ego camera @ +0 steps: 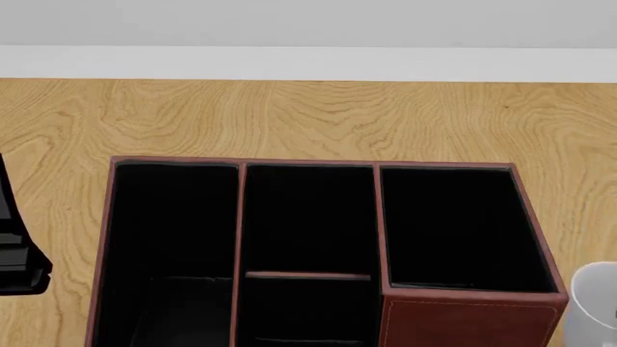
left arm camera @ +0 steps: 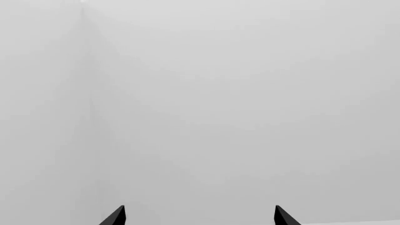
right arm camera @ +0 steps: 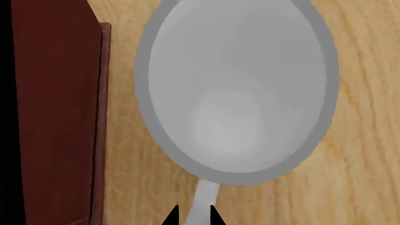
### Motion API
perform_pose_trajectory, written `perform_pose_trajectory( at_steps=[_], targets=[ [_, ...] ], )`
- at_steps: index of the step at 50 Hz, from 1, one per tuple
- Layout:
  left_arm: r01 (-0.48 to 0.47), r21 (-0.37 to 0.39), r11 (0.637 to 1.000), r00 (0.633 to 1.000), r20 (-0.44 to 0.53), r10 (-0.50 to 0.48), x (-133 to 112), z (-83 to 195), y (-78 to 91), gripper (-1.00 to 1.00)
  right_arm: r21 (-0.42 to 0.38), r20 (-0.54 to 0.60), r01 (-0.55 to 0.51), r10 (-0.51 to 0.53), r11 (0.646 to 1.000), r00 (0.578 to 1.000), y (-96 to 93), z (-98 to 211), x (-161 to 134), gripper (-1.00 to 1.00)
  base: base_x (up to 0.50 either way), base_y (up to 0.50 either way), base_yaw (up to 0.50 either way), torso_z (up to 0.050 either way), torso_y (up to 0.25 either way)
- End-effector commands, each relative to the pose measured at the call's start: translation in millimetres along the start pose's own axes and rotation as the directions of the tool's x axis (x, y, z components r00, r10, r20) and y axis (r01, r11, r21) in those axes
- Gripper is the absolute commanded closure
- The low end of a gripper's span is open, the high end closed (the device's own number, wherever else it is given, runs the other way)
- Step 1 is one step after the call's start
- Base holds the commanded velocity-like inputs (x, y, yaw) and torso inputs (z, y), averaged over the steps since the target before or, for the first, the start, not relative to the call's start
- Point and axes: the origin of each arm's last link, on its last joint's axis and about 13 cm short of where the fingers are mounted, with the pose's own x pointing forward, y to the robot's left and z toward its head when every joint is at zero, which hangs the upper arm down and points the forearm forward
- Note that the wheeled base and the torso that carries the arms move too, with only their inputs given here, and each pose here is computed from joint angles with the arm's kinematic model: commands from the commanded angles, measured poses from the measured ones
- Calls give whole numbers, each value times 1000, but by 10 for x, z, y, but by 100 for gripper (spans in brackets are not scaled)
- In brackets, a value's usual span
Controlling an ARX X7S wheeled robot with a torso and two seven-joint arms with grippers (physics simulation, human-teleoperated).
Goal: Pick up the white mug and place it to the right of the caddy.
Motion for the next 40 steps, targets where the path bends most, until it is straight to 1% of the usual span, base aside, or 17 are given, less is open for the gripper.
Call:
perform_pose_trajectory(
  at_steps=[1, 8, 20, 39, 40],
  targets=[
    [-1, 1, 1000, 1000, 1, 1, -6, 7, 2, -100, -11, 3, 3, -3, 1000, 1000, -17, -10, 74, 100, 0, 0, 0, 0, 0],
    [-1, 0, 1000, 1000, 2, 1, -5, 5, 0, -100, -7, -6, 1, -1, 1000, 1000, -16, -44, 101, 100, 0, 0, 0, 0, 0],
    [-2, -1, 1000, 1000, 1, 2, -9, 2, 4, -100, -4, -24, -3, 3, 1000, 1000, 61, -108, 21, 100, 0, 0, 0, 0, 1],
    [2, -1, 1000, 1000, 1, -2, -3, 2, -6, -100, -2, -23, -7, 7, 1000, 1000, 63, -97, 24, 100, 0, 0, 0, 0, 1],
    [2, -2, 1000, 1000, 1, -2, -4, 3, -6, -100, -3, -22, -7, 6, 1000, 1000, 62, -95, 23, -100, 0, 0, 0, 0, 0]
  ],
)
